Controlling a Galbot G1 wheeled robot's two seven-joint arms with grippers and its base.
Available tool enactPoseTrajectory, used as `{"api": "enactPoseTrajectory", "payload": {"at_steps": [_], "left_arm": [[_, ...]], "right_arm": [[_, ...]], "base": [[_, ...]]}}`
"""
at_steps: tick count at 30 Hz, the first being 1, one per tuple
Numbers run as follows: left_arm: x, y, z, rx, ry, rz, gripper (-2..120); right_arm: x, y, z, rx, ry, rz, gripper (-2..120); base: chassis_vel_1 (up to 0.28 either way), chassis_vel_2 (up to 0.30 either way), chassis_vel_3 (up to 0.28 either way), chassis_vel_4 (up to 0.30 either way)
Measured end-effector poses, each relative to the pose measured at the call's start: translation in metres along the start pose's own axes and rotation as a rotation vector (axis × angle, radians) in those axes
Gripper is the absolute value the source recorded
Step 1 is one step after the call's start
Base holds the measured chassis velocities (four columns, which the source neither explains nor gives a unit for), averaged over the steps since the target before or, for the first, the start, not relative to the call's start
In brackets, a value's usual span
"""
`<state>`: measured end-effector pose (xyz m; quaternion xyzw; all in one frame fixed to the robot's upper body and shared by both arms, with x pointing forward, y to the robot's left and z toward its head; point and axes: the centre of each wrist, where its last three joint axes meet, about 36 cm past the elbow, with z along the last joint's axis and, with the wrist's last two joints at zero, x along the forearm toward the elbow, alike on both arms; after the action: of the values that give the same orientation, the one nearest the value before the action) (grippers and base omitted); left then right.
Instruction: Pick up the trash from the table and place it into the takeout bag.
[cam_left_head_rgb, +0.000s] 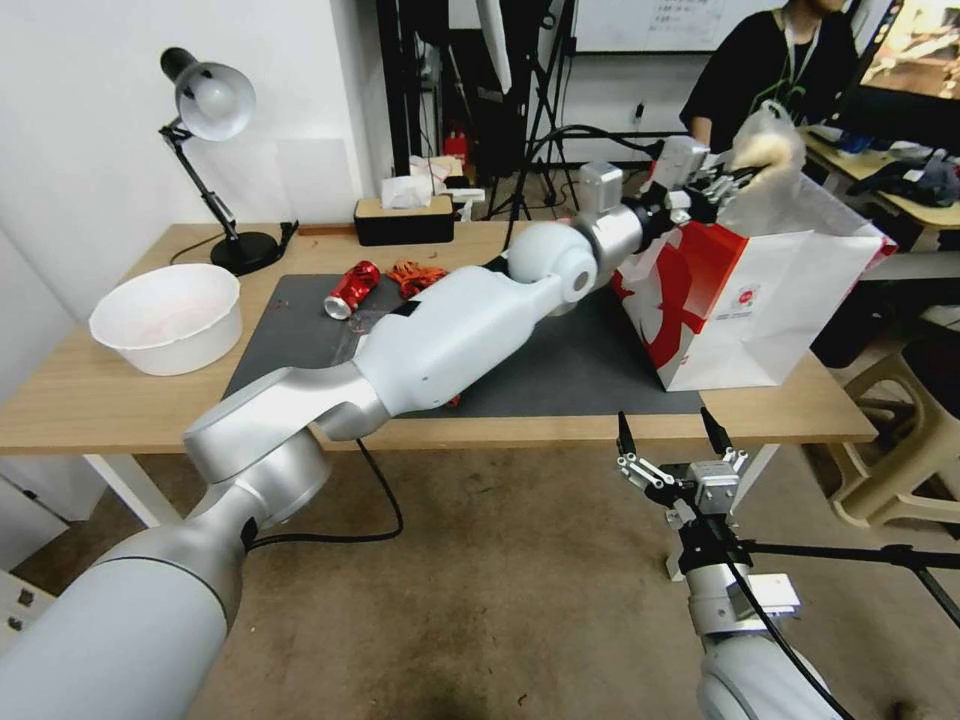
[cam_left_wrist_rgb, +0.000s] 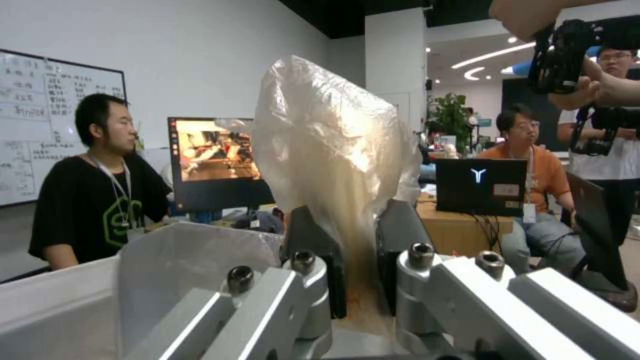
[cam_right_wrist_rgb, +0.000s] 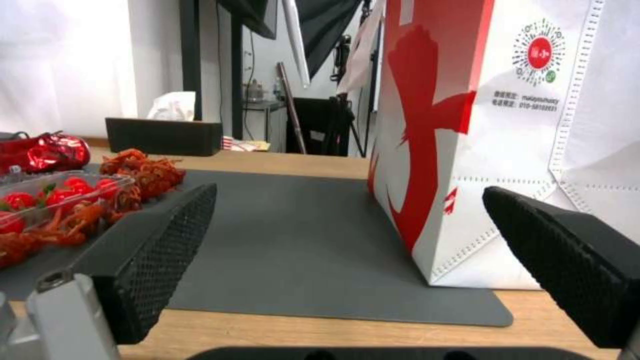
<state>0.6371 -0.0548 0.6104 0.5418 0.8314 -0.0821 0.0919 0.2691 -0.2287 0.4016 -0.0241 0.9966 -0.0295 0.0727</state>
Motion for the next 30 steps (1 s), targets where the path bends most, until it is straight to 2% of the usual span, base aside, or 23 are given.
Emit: {"api": "enactPoseTrajectory", "payload": {"at_steps": [10, 16, 17, 20, 21, 24, 25, 27, 29, 30], "left_arm": [[-0.018, -0.012, 0.008, 0.013, 0.006, 0.020, 6], [-0.029, -0.015, 0.021, 0.007, 0.035, 0.028, 27], [-0.029, -0.015, 0.021, 0.007, 0.035, 0.028, 27], [-0.027, -0.008, 0.022, 0.002, 0.039, 0.012, 42], [-0.027, -0.008, 0.022, 0.002, 0.039, 0.012, 42], [-0.027, -0.006, 0.021, 0.001, 0.037, 0.006, 56], [-0.027, -0.006, 0.021, 0.001, 0.037, 0.006, 56], [-0.026, -0.005, 0.020, 0.002, 0.032, 0.003, 68], [-0.026, -0.005, 0.021, 0.005, 0.031, 0.001, 71], [-0.025, -0.005, 0.022, 0.006, 0.032, 0.001, 76]], "right_arm": [[0.000, 0.001, -0.001, -0.004, -0.003, 0.001, 100], [0.000, 0.001, -0.004, -0.006, -0.011, 0.004, 100], [0.000, 0.001, -0.004, -0.006, -0.011, 0.004, 100], [-0.001, 0.002, -0.004, -0.009, -0.013, 0.003, 100], [-0.001, 0.002, -0.004, -0.009, -0.013, 0.003, 100], [-0.001, 0.002, -0.004, -0.009, -0.013, 0.002, 100], [-0.001, 0.002, -0.004, -0.009, -0.013, 0.002, 100], [0.000, 0.002, -0.004, -0.009, -0.012, 0.002, 100], [0.000, 0.002, -0.004, -0.009, -0.012, 0.002, 100], [0.000, 0.002, -0.004, -0.009, -0.012, 0.002, 100]], "base": [[0.000, 0.000, 0.000, 0.000], [0.000, 0.000, 0.000, 0.000], [0.000, 0.000, 0.000, 0.000], [0.000, 0.000, 0.000, 0.000], [0.000, 0.000, 0.000, 0.000], [0.000, 0.000, 0.000, 0.000], [0.000, 0.000, 0.000, 0.000], [0.000, 0.000, 0.000, 0.000], [0.000, 0.000, 0.000, 0.000], [0.000, 0.000, 0.000, 0.000]]}}
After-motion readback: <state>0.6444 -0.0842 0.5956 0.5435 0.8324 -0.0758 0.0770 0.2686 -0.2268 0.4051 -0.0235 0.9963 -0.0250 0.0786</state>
